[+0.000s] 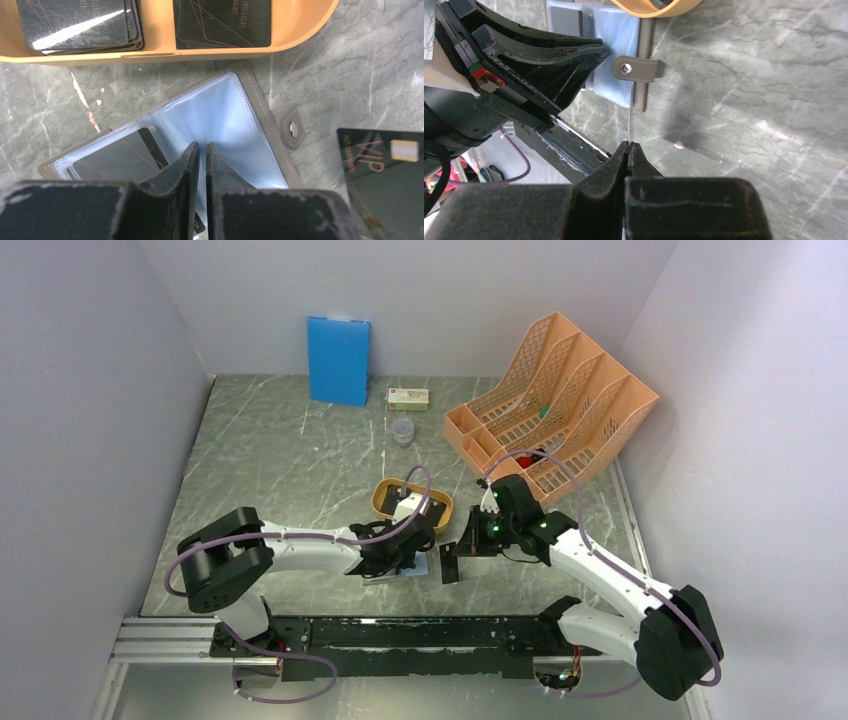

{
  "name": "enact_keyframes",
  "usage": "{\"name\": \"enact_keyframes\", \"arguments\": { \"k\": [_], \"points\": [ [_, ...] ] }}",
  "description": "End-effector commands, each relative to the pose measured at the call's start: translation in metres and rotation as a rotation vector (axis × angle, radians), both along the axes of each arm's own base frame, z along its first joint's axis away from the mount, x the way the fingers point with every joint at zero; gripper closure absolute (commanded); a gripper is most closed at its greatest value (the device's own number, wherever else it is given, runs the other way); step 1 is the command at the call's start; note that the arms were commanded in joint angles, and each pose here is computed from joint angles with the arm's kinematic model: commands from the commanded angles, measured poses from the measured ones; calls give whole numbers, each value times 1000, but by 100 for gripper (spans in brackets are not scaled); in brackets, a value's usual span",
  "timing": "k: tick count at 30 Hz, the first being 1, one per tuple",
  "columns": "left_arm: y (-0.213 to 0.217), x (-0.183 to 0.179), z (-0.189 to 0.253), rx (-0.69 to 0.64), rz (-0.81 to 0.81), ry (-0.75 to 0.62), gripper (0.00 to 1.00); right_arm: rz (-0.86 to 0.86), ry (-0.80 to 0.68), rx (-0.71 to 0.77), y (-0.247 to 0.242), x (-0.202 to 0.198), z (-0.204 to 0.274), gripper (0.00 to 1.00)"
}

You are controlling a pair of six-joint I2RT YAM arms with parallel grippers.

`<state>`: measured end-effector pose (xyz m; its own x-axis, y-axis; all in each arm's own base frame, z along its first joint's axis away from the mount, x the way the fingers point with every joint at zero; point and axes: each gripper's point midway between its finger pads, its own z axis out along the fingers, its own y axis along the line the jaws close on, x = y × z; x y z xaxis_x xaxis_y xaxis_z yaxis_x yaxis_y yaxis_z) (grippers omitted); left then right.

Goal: Put the credit cards into the card holder
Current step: Turn over the card slot in the card holder.

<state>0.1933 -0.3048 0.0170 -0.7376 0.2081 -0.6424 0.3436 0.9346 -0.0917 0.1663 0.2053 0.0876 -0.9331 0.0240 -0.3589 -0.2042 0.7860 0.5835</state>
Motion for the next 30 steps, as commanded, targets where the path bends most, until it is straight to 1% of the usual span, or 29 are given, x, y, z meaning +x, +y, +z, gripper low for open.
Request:
{"name": "enact_keyframes", "arguments": {
  "k": [1, 7, 14, 23, 30],
  "points": [
    [48, -24, -43, 181, 10, 86, 88, 67, 25, 77, 18, -8, 2, 100],
    [55, -28, -48, 181, 19, 96, 93, 94, 95, 100, 29, -15, -10, 100],
    [56, -27, -51, 189, 19, 97, 95, 79, 141, 98, 28, -21, -19, 100],
    [56, -28, -52, 185, 26, 99, 95, 81, 187, 132, 34, -25, -24, 100],
    [54, -27, -48, 173, 31, 96, 95, 89, 189, 169, 41, -21, -20, 100]
  ]
}}
